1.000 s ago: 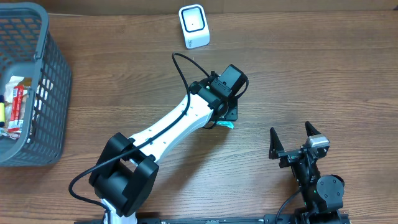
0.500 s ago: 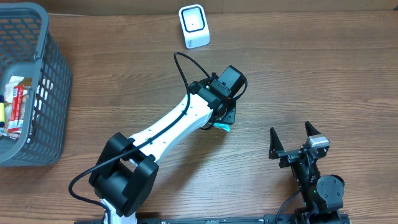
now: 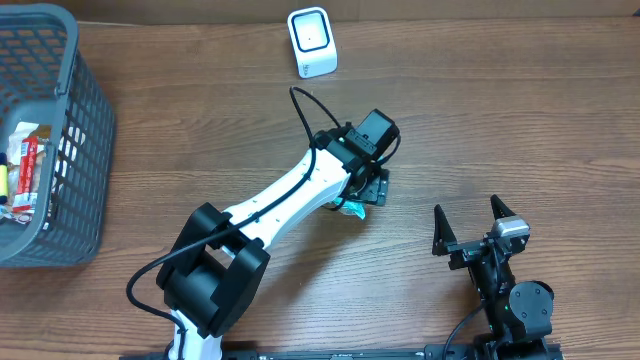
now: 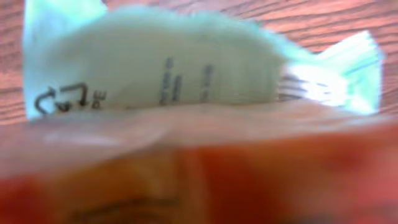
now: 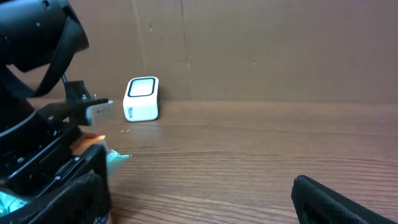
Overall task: Scan the item barcode
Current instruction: 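Open the left gripper and release the pack on the table, then move the left gripper back over the grey basket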
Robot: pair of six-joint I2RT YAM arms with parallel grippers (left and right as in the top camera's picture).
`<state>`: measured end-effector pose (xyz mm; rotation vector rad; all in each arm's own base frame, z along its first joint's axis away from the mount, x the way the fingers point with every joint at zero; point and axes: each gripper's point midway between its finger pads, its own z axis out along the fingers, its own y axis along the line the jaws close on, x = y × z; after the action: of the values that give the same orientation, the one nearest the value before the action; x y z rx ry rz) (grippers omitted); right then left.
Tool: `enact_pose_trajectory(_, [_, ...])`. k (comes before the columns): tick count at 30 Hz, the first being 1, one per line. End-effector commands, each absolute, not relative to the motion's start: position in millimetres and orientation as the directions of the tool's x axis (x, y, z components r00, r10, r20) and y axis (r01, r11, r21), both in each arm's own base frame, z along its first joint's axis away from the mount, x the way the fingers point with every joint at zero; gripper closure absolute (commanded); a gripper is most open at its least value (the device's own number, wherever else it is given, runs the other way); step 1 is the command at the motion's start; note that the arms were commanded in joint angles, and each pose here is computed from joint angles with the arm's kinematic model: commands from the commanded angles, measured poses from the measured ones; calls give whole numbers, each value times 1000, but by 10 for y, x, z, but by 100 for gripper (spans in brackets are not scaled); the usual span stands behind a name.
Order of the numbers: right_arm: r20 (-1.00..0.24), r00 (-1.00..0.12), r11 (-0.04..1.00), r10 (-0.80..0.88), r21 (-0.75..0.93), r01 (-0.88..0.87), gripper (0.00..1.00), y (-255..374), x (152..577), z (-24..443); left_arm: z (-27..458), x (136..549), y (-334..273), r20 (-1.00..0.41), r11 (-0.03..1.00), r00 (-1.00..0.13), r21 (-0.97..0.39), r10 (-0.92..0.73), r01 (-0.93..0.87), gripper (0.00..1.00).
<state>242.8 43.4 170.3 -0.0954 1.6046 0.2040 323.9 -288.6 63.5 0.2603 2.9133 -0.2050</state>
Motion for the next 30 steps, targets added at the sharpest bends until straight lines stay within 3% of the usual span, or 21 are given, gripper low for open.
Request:
enact_pose_trajectory(1, [-996, -51, 979, 71, 79, -185, 0, 431, 2435, 1667, 850, 3314, -3028, -266, 959, -945, -155, 191, 237, 0])
enact_pose_trajectory(16, [-996, -51, 979, 71, 79, -185, 0, 431, 2435, 1667, 1748, 3710, -2842, -357, 960, -919, -153, 166, 233, 0])
enact_pose_trajectory(30, [-996, -51, 979, 71, 79, -185, 0, 431, 2435, 1667, 2971, 4256, -1781, -533, 986, -845, -120, 34, 116, 0])
